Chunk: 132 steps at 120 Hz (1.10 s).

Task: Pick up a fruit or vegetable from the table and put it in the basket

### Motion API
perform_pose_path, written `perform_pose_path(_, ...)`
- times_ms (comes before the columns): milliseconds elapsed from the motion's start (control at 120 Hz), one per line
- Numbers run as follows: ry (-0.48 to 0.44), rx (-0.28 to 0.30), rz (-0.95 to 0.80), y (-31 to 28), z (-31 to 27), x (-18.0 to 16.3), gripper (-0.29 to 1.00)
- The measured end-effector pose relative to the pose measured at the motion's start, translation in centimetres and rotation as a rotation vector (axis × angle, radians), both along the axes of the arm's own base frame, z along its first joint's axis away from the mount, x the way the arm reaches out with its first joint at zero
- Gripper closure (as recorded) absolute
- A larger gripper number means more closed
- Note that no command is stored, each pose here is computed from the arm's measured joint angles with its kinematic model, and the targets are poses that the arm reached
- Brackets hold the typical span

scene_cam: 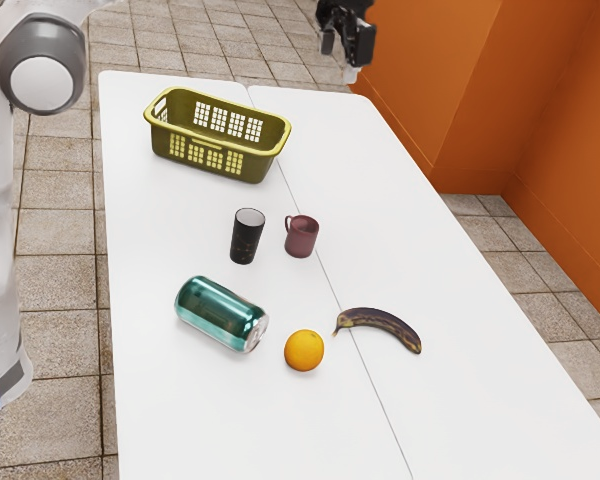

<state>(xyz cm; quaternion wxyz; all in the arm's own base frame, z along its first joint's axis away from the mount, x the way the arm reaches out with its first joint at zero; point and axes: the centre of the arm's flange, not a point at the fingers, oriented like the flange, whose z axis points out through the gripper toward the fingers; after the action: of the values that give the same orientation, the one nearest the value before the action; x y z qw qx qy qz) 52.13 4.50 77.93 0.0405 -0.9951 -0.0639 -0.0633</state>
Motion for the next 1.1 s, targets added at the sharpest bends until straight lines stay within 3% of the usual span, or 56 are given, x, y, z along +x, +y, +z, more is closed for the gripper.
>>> perform_pose_path(100, 0.038, 0.027, -0.086, -4.9, -1.4, 1.0, 0.00)
perform_pose_path(225, 0.107, 0.053, -0.110, -6.6, -3.8, 2.4, 0.00)
perform_pose_path(433, 0.150, 0.034, -0.144, -8.3, -4.7, 2.3, 0.00)
perform_pose_path(617, 0.252, 0.027, -0.328, -13.4, -12.8, 5.2, 0.00)
perform_pose_path(842, 0.301, -0.015, -0.457, -15.7, -21.8, 8.1, 0.00)
perform_pose_path(1100, 0.215, -0.113, -0.532, -17.7, -26.7, 10.6, 0.00)
